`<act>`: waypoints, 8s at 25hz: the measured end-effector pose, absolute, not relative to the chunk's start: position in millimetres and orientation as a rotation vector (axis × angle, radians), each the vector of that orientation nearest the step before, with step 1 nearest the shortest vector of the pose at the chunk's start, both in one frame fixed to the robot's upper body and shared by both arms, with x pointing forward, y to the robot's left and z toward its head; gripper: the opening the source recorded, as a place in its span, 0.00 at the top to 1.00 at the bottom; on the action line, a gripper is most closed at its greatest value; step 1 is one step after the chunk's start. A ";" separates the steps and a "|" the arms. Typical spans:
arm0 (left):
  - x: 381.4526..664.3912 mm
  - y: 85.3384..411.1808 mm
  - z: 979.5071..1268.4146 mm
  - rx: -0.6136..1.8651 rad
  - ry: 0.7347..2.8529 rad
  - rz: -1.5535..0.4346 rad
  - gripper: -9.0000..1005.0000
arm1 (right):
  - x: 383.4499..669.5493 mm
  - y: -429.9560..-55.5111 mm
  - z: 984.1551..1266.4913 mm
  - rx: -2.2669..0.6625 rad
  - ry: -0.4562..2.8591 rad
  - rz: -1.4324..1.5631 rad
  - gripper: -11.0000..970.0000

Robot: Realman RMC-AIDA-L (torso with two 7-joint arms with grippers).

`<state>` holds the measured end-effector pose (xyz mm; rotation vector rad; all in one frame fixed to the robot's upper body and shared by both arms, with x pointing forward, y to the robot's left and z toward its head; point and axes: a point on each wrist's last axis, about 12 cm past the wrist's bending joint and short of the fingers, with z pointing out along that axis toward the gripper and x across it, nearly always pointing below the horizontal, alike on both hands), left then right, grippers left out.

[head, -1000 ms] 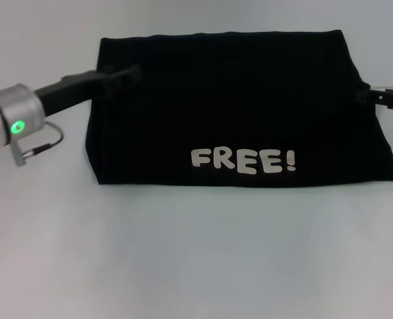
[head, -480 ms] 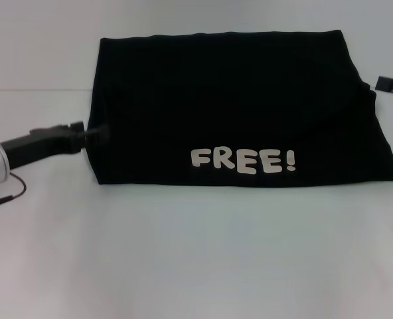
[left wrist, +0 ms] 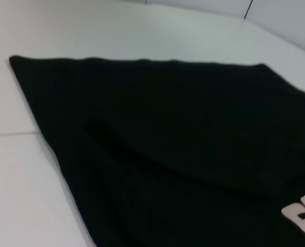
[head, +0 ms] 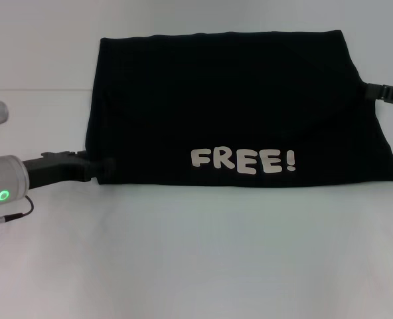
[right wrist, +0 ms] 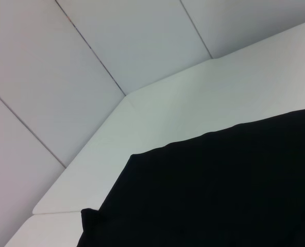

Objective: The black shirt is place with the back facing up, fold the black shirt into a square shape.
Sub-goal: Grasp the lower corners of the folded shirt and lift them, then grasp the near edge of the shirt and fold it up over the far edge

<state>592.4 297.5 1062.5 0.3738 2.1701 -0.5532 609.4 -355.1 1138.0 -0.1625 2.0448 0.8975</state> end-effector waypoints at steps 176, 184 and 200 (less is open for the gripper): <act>655.1 291.7 1132.0 0.210 2.062 -0.755 0.94 | 610.1 -398.8 1120.9 -0.052 2.219 0.615 0.95; 688.1 265.0 1136.0 0.244 2.084 -0.488 0.94 | 662.4 -365.4 1130.4 -0.077 2.220 0.410 0.95; 701.9 244.0 1136.5 0.296 2.069 -0.260 0.93 | 695.6 -338.2 1136.9 -0.079 2.158 0.206 0.95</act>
